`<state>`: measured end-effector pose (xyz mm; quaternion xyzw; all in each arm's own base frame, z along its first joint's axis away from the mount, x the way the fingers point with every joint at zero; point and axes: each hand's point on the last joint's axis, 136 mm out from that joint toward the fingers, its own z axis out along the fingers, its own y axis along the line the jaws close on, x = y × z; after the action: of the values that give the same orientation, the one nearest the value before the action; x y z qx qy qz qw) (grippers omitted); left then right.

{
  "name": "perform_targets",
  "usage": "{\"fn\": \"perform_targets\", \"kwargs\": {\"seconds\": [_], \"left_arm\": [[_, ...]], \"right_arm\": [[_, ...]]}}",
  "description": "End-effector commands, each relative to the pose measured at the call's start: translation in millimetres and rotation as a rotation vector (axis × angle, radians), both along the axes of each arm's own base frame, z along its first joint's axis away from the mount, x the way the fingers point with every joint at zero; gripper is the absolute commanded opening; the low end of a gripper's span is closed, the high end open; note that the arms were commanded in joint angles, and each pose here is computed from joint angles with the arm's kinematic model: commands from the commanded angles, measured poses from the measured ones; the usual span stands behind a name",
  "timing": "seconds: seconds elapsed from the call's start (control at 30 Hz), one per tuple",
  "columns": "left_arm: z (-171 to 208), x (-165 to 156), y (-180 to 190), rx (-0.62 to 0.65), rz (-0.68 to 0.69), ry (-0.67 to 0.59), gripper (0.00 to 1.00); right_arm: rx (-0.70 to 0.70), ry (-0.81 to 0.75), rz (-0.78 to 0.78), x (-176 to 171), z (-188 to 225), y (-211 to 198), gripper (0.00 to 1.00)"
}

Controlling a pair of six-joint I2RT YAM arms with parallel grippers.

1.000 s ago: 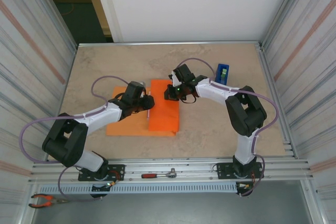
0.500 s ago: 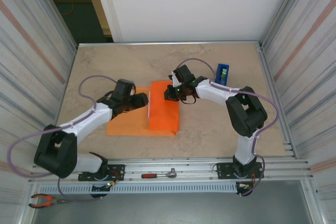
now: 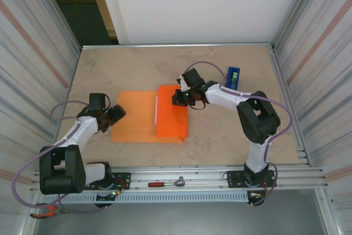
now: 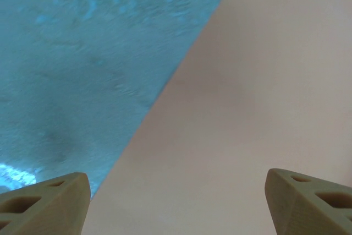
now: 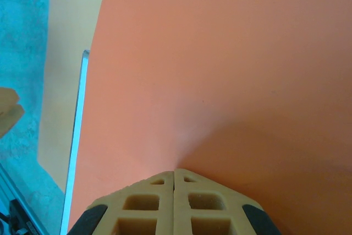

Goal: Wrap the gift box in paper
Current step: Second fold the wrapping paper around the gift box.

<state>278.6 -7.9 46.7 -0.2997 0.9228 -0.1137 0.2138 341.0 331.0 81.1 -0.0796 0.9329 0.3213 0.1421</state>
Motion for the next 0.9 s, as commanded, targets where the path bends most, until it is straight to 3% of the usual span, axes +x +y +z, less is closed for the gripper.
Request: {"fn": "perform_targets", "kwargs": {"seconds": [0.0, 0.2, 0.53, 0.87], "left_arm": [[-13.7, -7.5, -1.3, -0.011, -0.019, 0.046, 0.83], [-31.7, -7.9, -22.1, -0.104, -0.076, 0.076, 0.80], [-7.5, -3.5, -79.6, -0.120, -0.229, -0.078, 0.80], [18.5, 49.0, -90.9, -0.063, -0.358, -0.251, 0.83]], "right_arm": [[-0.206, 0.132, -0.009, -30.1, -69.8, -31.7, 0.00], [-0.201, 0.128, -0.006, -29.5, -68.3, -30.0, 0.00], [-0.193, 0.128, -0.006, -28.8, -66.0, -27.8, 0.00], [-0.201, 0.136, 0.000, -32.3, -69.1, -28.3, 0.00]]}}
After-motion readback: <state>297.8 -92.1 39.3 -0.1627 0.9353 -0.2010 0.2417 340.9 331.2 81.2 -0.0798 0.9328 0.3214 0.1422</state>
